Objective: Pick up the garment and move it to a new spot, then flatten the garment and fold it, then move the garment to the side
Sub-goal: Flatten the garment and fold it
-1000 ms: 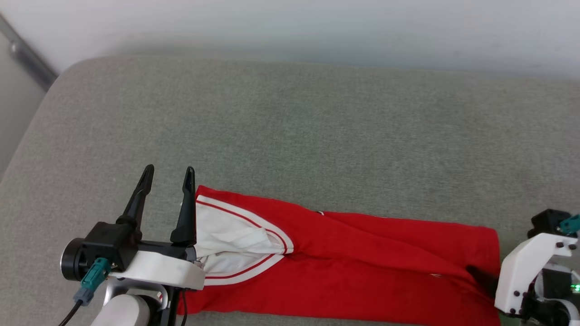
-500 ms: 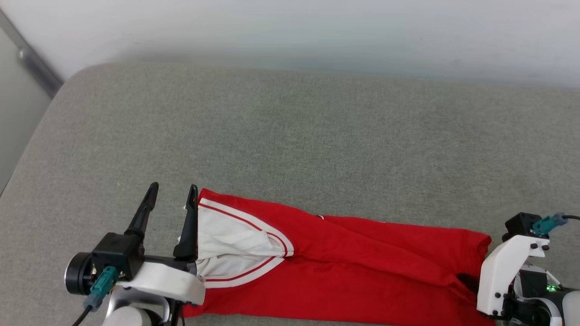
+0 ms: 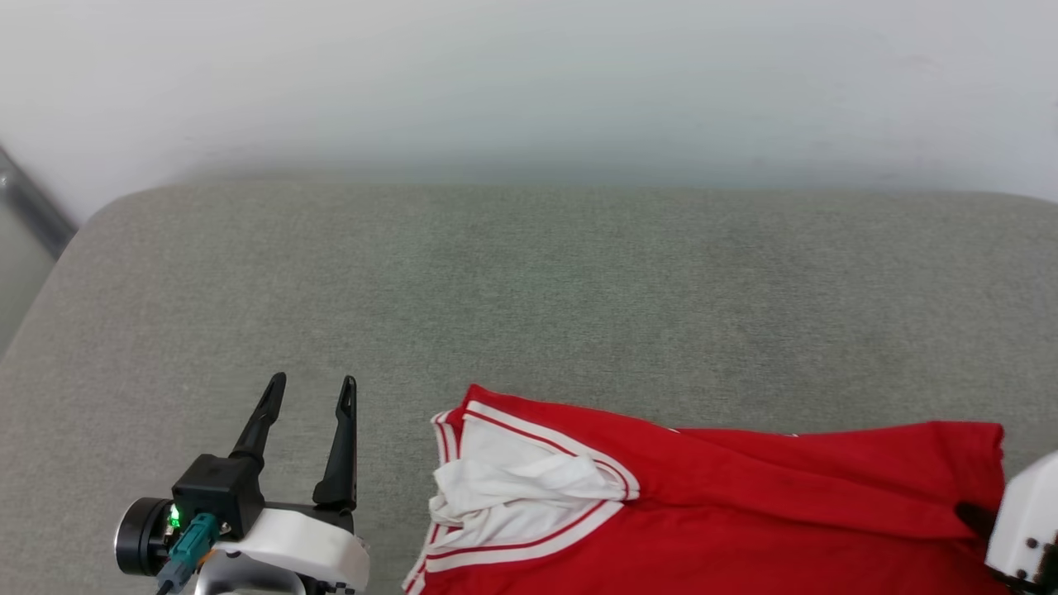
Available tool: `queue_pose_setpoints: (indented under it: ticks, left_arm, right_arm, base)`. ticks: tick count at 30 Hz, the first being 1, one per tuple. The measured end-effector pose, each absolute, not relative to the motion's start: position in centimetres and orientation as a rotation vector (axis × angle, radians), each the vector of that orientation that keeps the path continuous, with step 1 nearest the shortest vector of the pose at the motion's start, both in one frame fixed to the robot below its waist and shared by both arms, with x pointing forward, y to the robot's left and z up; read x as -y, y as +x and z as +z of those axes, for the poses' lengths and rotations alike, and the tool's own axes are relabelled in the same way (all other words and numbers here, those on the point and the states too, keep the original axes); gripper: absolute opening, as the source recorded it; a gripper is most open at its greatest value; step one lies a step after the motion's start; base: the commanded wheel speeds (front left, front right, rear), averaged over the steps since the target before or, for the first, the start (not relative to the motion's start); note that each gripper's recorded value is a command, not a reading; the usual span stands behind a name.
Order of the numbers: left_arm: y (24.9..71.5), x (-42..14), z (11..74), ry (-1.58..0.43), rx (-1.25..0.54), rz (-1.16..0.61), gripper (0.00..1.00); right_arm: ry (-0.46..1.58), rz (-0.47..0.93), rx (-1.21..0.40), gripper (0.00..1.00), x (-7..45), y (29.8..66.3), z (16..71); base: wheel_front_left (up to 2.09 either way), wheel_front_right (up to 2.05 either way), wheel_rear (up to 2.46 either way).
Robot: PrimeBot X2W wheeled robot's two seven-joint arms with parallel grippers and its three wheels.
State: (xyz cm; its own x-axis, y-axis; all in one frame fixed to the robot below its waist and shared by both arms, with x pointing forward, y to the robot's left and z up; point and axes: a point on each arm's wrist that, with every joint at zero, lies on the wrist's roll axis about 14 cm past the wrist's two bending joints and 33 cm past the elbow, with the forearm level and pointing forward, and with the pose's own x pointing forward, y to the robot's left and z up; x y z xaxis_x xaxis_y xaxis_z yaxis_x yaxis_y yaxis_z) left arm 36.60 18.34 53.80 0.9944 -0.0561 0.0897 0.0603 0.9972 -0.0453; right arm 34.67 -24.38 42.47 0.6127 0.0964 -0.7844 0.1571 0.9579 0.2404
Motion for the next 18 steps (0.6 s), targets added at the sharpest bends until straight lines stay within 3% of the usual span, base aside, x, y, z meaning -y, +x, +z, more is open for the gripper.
queue_pose_setpoints:
  ticks: [4,7,13,18]
  left_arm:
    - [36.6,-17.5,53.9,-0.054,0.090,-0.081,1.00]
    - [36.6,-17.1,53.9,-0.055,0.090,-0.093,1.00]
    - [36.6,-16.5,53.9,-0.060,0.083,-0.112,1.00]
    - [36.5,-16.4,53.8,-0.055,0.080,-0.124,1.00]
  right_arm:
    - [0.363,-0.103,-0.901,0.00,26.4,33.5,42.9]
    - [0.469,-0.079,-0.916,0.00,25.2,32.9,42.6]
    - [0.638,0.098,-0.928,0.00,20.4,33.4,42.9]
    - [0.869,0.335,-0.919,0.00,13.7,34.5,43.3]
  base:
    - [0.00,0.00,0.00]
    - [0.00,0.00,0.00]
    - [0.00,0.00,0.00]
    - [0.00,0.00,0.00]
